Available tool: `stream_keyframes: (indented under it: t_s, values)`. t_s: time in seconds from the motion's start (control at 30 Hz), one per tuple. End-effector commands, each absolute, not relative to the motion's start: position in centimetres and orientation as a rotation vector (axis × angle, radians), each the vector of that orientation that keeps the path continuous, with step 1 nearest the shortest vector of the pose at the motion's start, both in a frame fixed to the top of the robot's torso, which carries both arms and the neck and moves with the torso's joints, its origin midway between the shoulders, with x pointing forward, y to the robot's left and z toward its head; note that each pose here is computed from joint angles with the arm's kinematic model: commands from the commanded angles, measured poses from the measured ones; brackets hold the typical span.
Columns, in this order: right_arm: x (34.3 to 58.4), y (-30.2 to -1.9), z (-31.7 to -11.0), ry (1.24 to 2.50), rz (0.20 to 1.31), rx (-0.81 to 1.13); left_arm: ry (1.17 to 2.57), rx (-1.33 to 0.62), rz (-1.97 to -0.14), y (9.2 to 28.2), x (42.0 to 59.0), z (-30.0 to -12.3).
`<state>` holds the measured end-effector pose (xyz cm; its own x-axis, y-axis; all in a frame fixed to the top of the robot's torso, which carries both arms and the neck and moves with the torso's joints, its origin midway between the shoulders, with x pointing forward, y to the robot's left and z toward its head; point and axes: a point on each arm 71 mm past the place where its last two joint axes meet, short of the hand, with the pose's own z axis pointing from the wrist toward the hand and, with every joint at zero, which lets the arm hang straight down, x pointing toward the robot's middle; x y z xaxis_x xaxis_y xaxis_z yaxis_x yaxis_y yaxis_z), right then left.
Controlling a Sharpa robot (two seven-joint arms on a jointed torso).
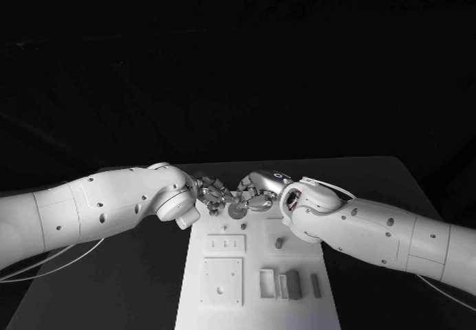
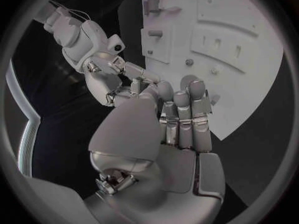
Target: Assemble the parts on the task board
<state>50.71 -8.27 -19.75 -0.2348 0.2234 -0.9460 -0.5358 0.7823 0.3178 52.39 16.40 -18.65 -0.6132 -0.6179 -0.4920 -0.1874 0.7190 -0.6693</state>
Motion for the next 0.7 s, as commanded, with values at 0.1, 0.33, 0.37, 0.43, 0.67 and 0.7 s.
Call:
stream_keyframes:
  t_s: [0.1, 0.33, 0.37, 0.43, 0.67, 0.7]
  values:
    - [50.8, -8.3, -19.7, 1.667, 0.713, -0.265, 2.191, -0.681, -0.784, 16.6, 52.3, -18.7]
    - [50.8, -8.5, -19.7, 1.66, 0.713, -0.262, 2.187, -0.719, -0.782, 17.4, 52.5, -18.8]
    - [50.8, -8.6, -19.7, 1.654, 0.715, -0.26, 2.191, -0.721, -0.78, 17.6, 52.5, -18.8]
    - [50.8, -8.7, -19.5, 1.638, 0.723, -0.253, 2.203, -0.733, -0.778, 17.8, 52.5, -18.9]
    - [50.9, -9.2, -19.0, 1.557, 0.788, -0.199, 2.235, -0.775, -0.793, 18.2, 52.6, -19.1]
    - [50.9, -9.4, -18.9, 1.548, 0.797, -0.192, 2.237, -0.788, -0.806, 18.2, 52.6, -19.1]
